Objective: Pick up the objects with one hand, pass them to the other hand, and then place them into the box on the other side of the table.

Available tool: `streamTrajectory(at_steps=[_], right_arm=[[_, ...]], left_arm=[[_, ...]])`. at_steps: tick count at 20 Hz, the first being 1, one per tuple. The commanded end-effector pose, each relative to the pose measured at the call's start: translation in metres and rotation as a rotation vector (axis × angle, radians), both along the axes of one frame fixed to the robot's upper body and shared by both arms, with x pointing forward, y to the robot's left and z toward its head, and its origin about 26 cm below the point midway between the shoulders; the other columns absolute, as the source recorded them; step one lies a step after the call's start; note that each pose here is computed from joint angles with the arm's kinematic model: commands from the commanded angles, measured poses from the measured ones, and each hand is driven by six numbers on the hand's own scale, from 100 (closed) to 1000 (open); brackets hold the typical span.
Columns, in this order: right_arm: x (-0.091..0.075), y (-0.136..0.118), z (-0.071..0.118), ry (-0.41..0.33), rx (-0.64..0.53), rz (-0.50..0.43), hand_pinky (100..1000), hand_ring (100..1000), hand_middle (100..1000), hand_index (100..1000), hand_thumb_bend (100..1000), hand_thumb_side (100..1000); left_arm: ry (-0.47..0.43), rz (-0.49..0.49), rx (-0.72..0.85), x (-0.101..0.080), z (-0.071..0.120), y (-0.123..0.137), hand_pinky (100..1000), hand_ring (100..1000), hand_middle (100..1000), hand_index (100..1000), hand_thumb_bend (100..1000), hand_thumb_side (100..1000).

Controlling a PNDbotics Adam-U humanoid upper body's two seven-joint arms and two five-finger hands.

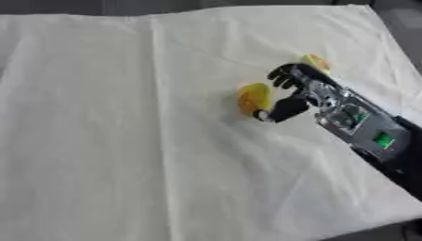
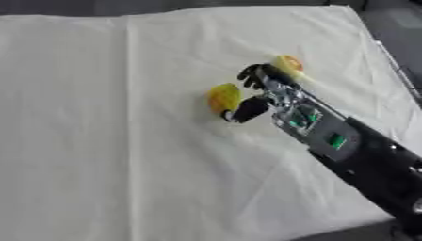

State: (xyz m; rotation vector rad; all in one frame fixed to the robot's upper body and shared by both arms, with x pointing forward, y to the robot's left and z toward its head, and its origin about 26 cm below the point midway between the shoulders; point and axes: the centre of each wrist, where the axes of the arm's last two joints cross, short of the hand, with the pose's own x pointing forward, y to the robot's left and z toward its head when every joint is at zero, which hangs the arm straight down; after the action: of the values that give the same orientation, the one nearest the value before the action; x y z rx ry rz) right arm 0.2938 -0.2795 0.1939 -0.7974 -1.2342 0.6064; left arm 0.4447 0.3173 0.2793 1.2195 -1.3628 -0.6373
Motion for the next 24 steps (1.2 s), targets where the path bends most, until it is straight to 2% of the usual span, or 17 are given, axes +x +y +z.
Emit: streamTrajectory(at_steps=[1, 7, 12, 15, 20, 24], right_arm=[[0.005, -0.004, 0.004, -0.02, -0.001, -0.014, 767, 835, 715, 803, 507, 100], [0.012, -0.008, -0.003, -0.022, 0.036, -0.016, 752, 808, 639, 742, 459, 100], [0.013, -0.01, -0.005, -0.057, 0.059, -0.013, 706, 766, 511, 621, 372, 100], [0.01, -0.009, -0.005, -0.077, 0.07, -0.018, 684, 747, 472, 581, 347, 100], [-0.003, -0.004, 0.009, -0.132, 0.084, 0.001, 637, 743, 467, 574, 327, 100], [-0.005, -0.004, 0.018, -0.212, 0.088, 0.023, 606, 742, 468, 574, 302, 100]], left_arm=[[-0.051, 0.003, 0.0, -0.003, 0.02, 0.003, 836, 852, 755, 796, 494, 520], [-0.056, 0.004, -0.01, -0.003, 0.02, 0.003, 835, 851, 754, 793, 488, 521], [-0.057, 0.006, -0.013, -0.003, 0.019, 0.004, 835, 851, 753, 791, 486, 522], [-0.052, 0.01, -0.013, -0.003, 0.017, 0.006, 834, 851, 752, 789, 483, 522], [-0.047, 0.012, -0.006, -0.003, 0.015, 0.008, 833, 849, 750, 787, 480, 510], [-0.047, 0.007, -0.002, -0.004, 0.015, 0.008, 829, 846, 749, 792, 481, 505]])
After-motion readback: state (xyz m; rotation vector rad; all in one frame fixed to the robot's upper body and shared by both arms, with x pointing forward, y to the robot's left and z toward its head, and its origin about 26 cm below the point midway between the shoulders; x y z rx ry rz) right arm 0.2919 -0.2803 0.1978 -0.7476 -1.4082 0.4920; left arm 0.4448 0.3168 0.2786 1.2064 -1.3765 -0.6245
